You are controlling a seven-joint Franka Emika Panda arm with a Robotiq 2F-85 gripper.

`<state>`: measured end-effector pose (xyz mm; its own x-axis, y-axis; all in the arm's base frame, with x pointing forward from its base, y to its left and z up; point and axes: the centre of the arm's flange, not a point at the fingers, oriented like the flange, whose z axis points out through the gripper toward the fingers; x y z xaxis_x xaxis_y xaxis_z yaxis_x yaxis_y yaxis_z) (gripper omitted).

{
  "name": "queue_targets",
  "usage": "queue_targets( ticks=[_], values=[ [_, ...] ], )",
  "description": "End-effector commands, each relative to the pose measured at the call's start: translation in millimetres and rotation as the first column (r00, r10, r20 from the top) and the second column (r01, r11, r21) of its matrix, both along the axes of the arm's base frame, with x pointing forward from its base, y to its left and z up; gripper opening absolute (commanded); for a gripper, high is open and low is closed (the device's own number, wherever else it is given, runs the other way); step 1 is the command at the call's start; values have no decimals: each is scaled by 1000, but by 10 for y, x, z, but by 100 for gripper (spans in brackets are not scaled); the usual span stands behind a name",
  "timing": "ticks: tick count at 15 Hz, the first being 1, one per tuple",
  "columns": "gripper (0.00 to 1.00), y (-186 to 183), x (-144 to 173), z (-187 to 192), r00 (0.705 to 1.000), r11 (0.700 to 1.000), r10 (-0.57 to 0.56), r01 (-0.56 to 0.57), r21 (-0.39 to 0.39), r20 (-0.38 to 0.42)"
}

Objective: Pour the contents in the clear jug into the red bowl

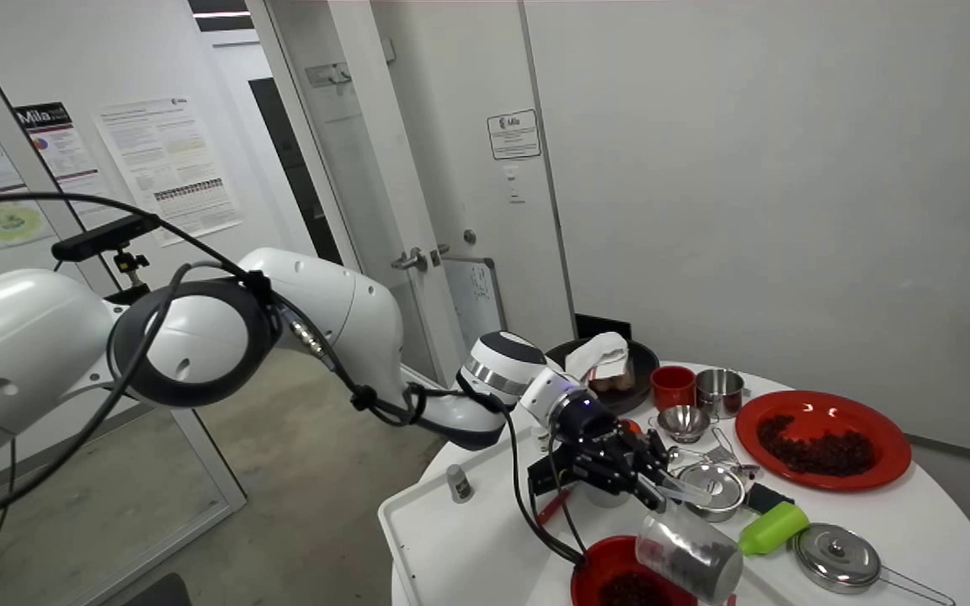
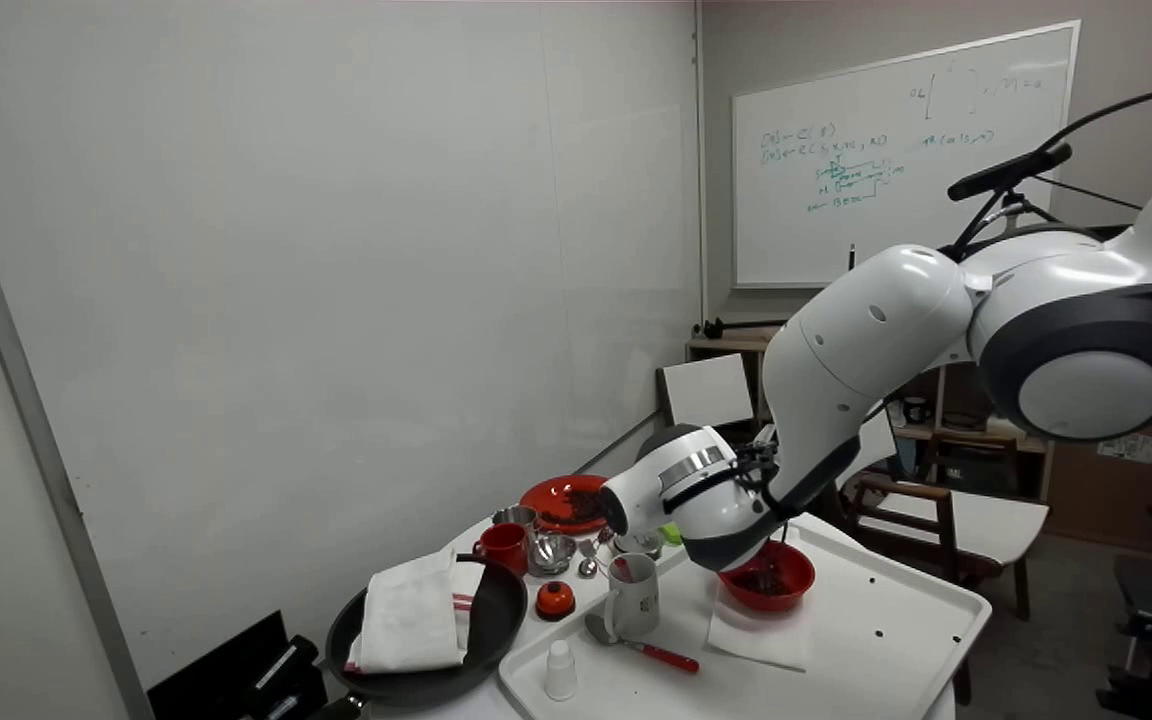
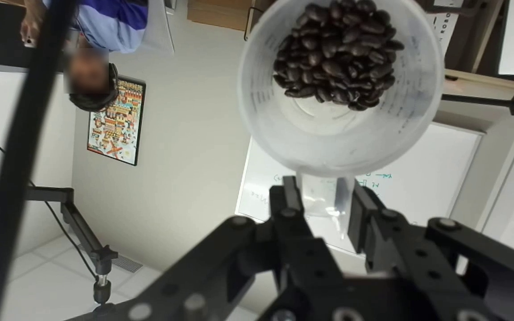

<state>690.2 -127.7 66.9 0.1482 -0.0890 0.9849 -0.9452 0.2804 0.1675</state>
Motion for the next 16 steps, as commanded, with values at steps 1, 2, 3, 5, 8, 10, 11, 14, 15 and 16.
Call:
queue_targets(
  ticks=[1,2,3,5,8,10,11,14,15,16],
  values=[
    [10,-5,110,-22,1000,998,-3,3,-60,12],
    [10,-3,111,-20,1000,998,-3,4,-67,10],
    [10,0,113,-18,1000,997,-3,4,-76,9],
    [10,5,114,-13,1000,996,0,1,-91,5],
    [9,13,123,-5,1000,994,5,-5,-111,0],
    [9,15,128,-5,1000,993,6,-6,-120,-2],
    [9,17,128,-9,1000,992,7,-8,-124,-3],
    [9,17,128,-14,1000,991,9,-10,-131,-5],
    [10,16,129,-12,1000,991,10,-11,-134,-5],
    [9,15,130,-12,1000,991,10,-11,-136,-4]
  ],
)
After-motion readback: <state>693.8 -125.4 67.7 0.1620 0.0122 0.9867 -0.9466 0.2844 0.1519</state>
